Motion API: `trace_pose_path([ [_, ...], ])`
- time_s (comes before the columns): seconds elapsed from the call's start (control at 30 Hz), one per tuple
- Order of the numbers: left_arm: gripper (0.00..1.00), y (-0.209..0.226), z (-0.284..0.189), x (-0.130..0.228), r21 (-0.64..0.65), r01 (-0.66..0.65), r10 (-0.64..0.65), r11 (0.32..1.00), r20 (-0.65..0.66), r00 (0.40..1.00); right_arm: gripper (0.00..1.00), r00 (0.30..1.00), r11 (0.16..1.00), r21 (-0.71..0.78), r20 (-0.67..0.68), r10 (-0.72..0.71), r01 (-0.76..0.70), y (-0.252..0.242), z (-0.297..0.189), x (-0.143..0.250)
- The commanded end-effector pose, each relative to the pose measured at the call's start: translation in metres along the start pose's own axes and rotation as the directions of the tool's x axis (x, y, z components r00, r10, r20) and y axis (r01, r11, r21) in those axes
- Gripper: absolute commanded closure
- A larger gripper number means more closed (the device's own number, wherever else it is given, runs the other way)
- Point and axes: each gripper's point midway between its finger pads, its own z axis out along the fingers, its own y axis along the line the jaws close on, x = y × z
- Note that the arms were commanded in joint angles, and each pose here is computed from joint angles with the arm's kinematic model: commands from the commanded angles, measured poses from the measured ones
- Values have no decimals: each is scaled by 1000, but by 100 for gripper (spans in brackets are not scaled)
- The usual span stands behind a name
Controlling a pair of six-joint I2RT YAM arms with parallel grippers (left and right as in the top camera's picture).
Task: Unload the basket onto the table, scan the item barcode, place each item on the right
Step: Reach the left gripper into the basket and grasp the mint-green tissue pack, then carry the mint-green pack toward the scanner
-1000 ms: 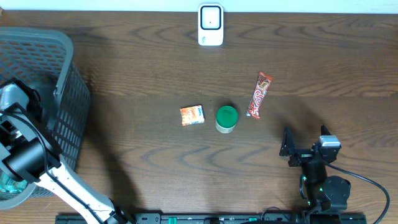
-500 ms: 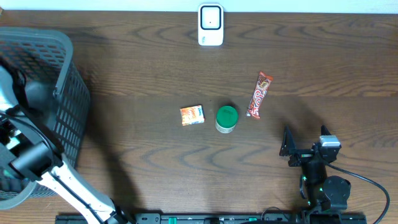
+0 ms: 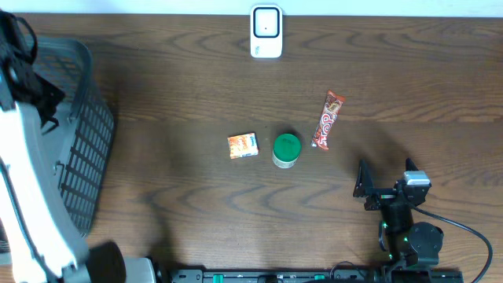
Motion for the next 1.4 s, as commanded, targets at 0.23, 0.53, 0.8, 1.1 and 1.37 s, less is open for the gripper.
trace_pose_path([
  [0.23,93,-79,-123,65,538,-175,160,824,76,984,1,1000,1000,-3,-1,12,-12,1,0,1],
  [0.53,93,-165,-142,171,725,-434,543,535,99,834,1,1000,1000,-3,-1,12,-12,1,0,1],
  [0.8,93,-210,-131,289,884,-436,821,172,116,559,1,1000,1000,-3,-1,12,-12,1,0,1],
  [1.1,93,-204,-162,333,966,-226,886,-124,210,414,1,1000,1000,-3,-1,12,-12,1,0,1],
  [1.37,93,-191,-186,345,949,-91,880,-302,315,356,1,1000,1000,-3,-1,12,-12,1,0,1],
])
